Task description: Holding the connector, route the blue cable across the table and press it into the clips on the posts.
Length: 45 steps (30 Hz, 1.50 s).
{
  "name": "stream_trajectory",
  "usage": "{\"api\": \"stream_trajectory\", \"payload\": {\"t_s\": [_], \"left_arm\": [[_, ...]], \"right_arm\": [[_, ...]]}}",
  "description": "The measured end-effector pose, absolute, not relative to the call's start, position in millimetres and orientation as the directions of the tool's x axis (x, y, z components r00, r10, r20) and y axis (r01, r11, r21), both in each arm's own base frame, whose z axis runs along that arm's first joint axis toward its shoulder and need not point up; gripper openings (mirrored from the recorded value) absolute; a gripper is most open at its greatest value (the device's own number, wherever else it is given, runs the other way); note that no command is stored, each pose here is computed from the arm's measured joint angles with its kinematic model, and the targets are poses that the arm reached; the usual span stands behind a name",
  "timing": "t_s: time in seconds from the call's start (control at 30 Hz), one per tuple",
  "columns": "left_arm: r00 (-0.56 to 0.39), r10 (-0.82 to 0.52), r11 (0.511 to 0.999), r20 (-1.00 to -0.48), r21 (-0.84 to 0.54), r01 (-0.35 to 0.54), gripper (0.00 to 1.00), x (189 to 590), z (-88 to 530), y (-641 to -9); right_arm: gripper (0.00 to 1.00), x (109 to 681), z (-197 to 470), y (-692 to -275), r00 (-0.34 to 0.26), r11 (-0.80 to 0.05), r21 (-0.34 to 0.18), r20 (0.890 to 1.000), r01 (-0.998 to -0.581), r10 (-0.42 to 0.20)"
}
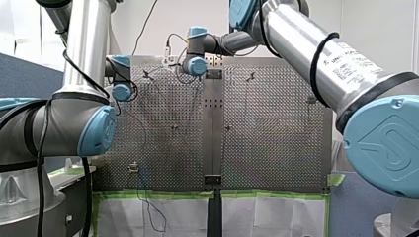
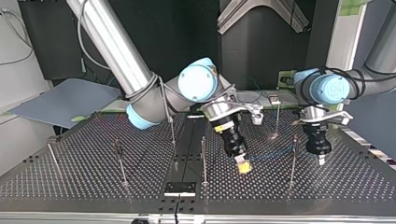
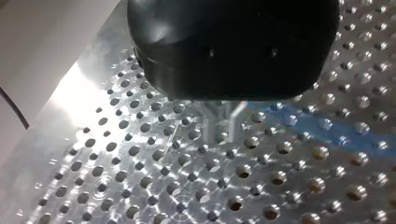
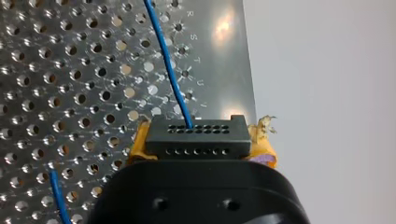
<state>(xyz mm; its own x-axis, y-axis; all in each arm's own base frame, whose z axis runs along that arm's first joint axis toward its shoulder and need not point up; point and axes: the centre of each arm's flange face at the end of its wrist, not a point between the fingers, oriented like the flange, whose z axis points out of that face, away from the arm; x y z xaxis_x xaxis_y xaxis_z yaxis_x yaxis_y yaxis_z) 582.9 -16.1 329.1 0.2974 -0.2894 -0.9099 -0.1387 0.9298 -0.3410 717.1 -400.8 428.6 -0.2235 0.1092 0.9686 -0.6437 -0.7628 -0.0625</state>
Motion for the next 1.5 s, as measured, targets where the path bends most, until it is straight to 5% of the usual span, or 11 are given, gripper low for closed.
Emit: {"api": "stream_trajectory", "payload": {"t_s": [0.03,0.1,0.43,1.5], "left_arm": [[0.293,-0.293,0.928,-0.910,-0.344,-0.140,0.76,582.1,329.1,-16.5],[0.290,-0.303,0.924,-0.908,-0.355,-0.145,0.98,579.5,331.7,-17.4],[0.268,-0.314,0.915,-0.911,-0.366,-0.171,0.98,563.1,347.6,-24.0],[0.026,-0.355,0.919,-0.935,-0.354,-0.175,0.98,458.1,345.4,-71.4]], "right_arm": [[0.00,717.5,427.9,-400.2,-0.223,-0.763,-0.063,0.969,-0.643,0.108],[0.00,718.5,425.1,-399.5,-0.219,-0.764,-0.062,0.970,-0.643,0.105],[0.00,725.6,378.8,-404.3,-0.151,-0.754,-0.062,0.987,-0.655,0.051],[0.00,716.5,354.2,-418.9,-0.123,-0.730,-0.081,0.992,-0.679,0.003]]}}
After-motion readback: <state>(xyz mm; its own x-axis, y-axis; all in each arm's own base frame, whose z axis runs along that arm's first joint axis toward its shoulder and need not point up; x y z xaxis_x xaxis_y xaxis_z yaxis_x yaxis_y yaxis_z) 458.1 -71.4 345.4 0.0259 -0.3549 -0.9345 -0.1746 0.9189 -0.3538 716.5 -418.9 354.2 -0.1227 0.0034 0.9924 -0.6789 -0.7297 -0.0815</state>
